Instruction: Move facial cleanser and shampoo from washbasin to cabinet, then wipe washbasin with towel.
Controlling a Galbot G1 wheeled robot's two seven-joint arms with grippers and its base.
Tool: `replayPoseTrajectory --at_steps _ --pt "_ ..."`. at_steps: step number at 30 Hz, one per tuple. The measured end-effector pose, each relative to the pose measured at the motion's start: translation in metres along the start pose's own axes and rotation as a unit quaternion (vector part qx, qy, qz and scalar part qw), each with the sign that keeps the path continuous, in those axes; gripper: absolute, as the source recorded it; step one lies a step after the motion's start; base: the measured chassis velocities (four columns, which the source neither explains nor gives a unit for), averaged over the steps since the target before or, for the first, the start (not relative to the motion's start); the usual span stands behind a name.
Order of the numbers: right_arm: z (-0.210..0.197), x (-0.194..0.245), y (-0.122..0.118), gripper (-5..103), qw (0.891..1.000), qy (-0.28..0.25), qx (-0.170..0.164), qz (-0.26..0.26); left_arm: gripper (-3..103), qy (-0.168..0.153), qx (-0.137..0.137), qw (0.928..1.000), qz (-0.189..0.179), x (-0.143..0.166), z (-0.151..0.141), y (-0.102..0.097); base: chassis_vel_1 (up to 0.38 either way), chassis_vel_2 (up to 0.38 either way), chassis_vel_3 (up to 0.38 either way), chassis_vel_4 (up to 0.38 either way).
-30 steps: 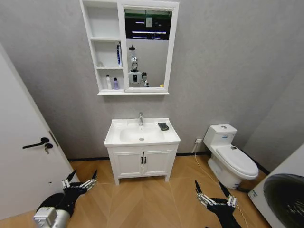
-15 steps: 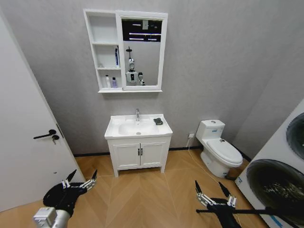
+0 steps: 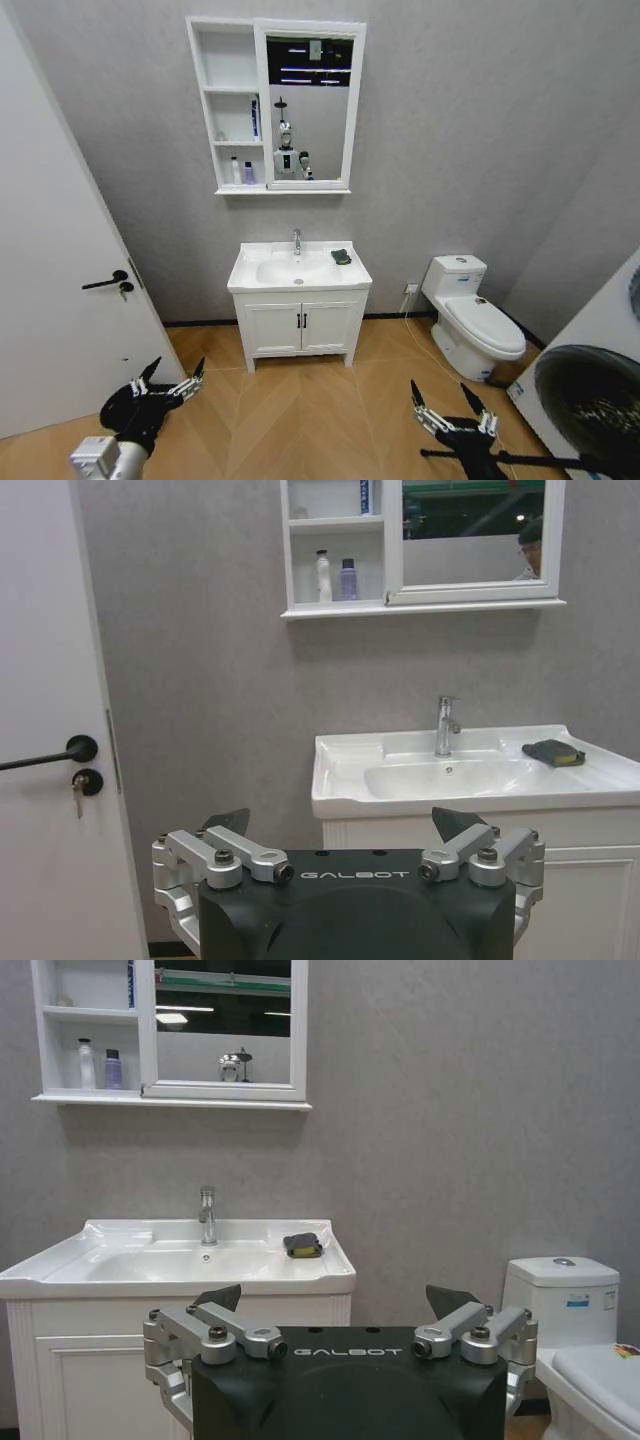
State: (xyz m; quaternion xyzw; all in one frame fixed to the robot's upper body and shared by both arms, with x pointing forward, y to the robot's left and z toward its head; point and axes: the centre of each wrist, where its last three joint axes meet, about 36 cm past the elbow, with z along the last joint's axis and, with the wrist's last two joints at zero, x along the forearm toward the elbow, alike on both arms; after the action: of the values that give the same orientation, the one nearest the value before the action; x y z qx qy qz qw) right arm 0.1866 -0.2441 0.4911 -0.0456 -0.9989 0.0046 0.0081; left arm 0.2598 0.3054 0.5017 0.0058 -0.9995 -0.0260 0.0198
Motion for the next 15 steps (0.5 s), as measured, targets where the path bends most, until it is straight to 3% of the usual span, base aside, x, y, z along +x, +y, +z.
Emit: replayPoseTrajectory --at_steps 15 --pt "0.0 0.0 0.0 100 1.0 0.0 0.0 0.0 100 0.0 0.0 1.0 0.0 0.0 0.0 0.0 0.006 0.009 0.016 0.006"
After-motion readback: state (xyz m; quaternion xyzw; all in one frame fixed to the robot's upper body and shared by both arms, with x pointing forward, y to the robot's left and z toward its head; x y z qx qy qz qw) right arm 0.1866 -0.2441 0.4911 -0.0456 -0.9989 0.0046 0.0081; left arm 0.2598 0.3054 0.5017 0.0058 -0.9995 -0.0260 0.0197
